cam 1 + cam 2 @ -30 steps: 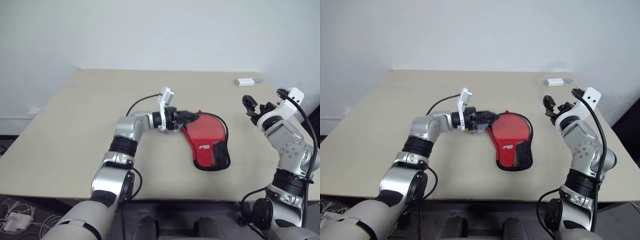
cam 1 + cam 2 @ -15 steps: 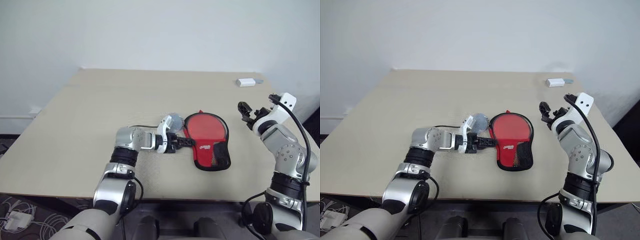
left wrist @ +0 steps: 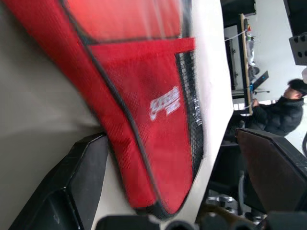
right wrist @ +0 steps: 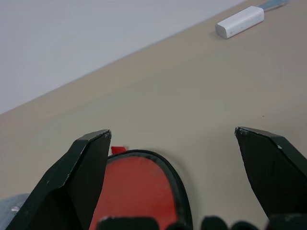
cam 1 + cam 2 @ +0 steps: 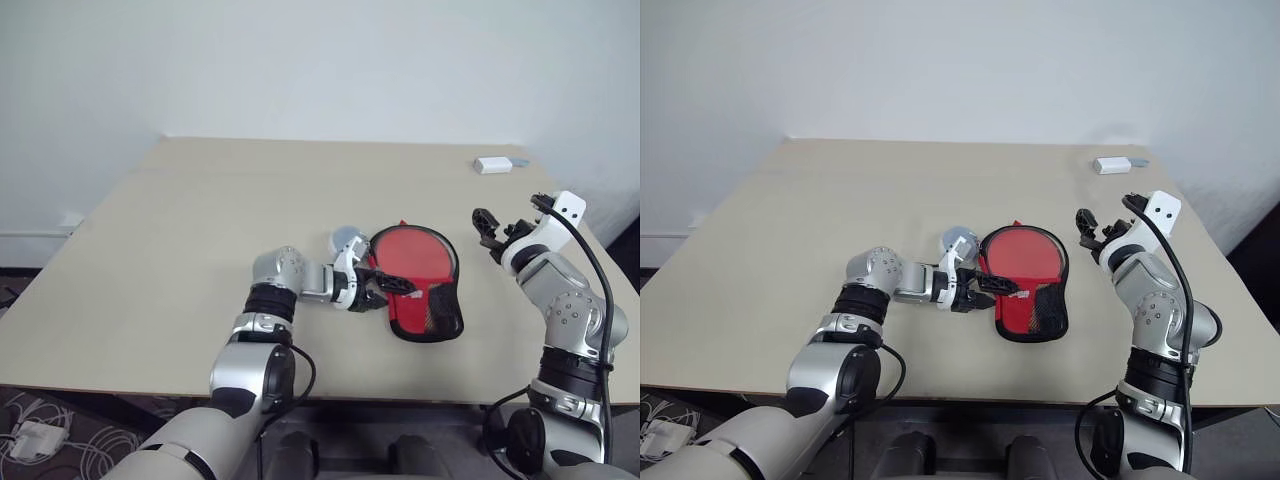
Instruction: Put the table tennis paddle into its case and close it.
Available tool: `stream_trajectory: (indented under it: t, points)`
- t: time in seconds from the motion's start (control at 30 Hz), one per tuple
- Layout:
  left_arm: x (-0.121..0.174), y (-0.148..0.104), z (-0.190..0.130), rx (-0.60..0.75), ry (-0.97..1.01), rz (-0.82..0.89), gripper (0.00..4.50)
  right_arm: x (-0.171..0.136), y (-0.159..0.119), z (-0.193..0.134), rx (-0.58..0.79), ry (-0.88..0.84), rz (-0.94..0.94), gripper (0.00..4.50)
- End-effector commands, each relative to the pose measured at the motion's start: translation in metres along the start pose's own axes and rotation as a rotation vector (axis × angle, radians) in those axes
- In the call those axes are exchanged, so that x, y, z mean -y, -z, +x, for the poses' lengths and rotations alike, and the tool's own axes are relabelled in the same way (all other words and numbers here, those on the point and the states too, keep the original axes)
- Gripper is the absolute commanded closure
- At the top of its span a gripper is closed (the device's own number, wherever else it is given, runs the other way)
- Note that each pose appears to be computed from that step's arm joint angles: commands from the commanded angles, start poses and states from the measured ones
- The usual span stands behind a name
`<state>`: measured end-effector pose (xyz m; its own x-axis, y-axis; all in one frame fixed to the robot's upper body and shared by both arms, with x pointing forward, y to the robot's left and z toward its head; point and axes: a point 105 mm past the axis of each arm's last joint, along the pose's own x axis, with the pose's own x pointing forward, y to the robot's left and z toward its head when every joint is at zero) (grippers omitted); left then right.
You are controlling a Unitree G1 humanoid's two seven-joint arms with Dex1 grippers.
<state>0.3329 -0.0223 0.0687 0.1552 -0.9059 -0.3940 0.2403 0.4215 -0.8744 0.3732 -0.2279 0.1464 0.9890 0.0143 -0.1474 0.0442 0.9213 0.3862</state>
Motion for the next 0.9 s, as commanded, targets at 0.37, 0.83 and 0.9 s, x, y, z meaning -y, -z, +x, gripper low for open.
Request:
stream_trajectory:
  t: [0.37,0.83,0.9]
  points:
    - [0.011,-0.014,0.008,0.077,0.001,0.049,2.01,-0.001,-0.013,-0.001,0.063,0.003,0.001,0.00]
    - [-0.015,0.013,-0.024,-0.045,-0.043,-0.048,4.03,-0.001,-0.014,0.001,0.072,0.003,-0.009,0.00]
    - [-0.014,0.019,-0.030,-0.069,-0.026,-0.051,4.03,-0.002,-0.014,0.000,0.074,-0.002,-0.008,0.00]
